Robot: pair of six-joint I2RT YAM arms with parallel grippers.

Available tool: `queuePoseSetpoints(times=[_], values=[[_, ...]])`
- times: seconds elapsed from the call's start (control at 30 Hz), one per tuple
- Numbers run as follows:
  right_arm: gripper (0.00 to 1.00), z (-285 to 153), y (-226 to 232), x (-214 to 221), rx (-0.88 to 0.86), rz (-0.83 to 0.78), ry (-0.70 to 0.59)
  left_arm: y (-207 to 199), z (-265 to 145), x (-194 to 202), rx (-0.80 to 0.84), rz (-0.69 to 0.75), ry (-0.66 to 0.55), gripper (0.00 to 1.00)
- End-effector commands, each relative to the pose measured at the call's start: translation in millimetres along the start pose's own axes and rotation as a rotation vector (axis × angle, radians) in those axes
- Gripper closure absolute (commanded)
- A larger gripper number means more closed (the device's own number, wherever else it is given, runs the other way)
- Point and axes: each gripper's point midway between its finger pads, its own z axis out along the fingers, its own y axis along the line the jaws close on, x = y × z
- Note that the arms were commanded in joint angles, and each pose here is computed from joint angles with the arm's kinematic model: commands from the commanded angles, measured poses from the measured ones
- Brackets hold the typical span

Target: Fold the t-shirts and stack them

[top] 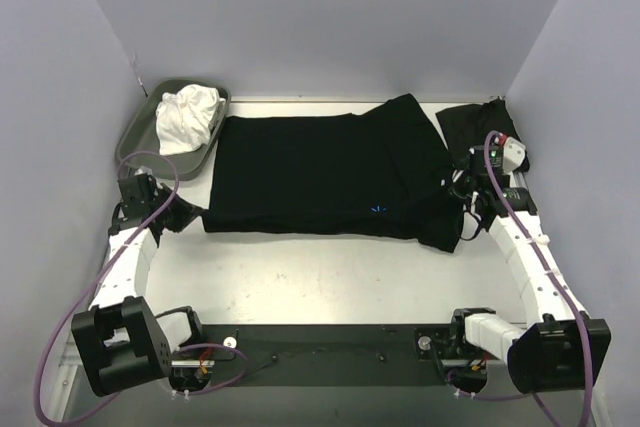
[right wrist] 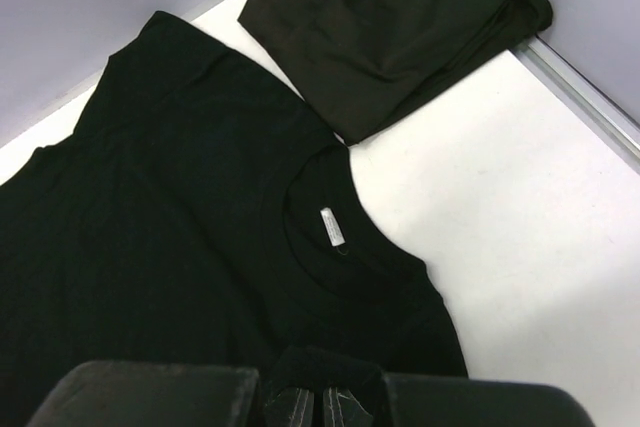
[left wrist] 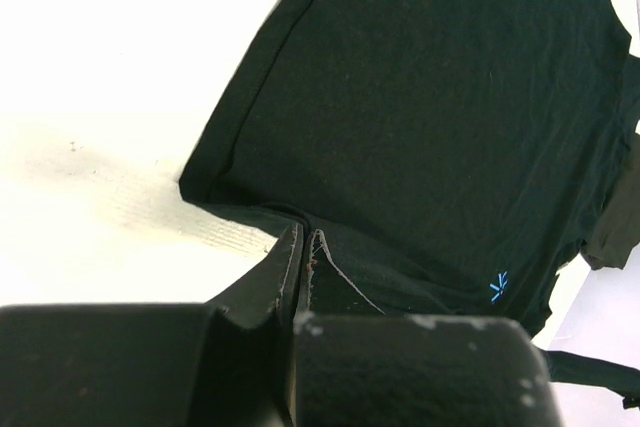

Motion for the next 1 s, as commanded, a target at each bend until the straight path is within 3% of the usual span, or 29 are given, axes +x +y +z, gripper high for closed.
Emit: queuePoseSetpoints(times=[0.0, 0.43, 0.97], values=[[1.0, 0, 16, -24, -0.037, 0.013, -0.038, -28, 1, -28, 0.06, 0.031, -0.081, 1.0], [1.0, 0, 41, -38, -0.077, -0.056, -0.038, -52, 22, -21, 0.042, 0.061, -0.055, 1.0], [1.0, 20, 89, -40, -0.102, -0.169, -0.002, -40, 31, -13, 0.009, 0.036, -0.036, 1.0]])
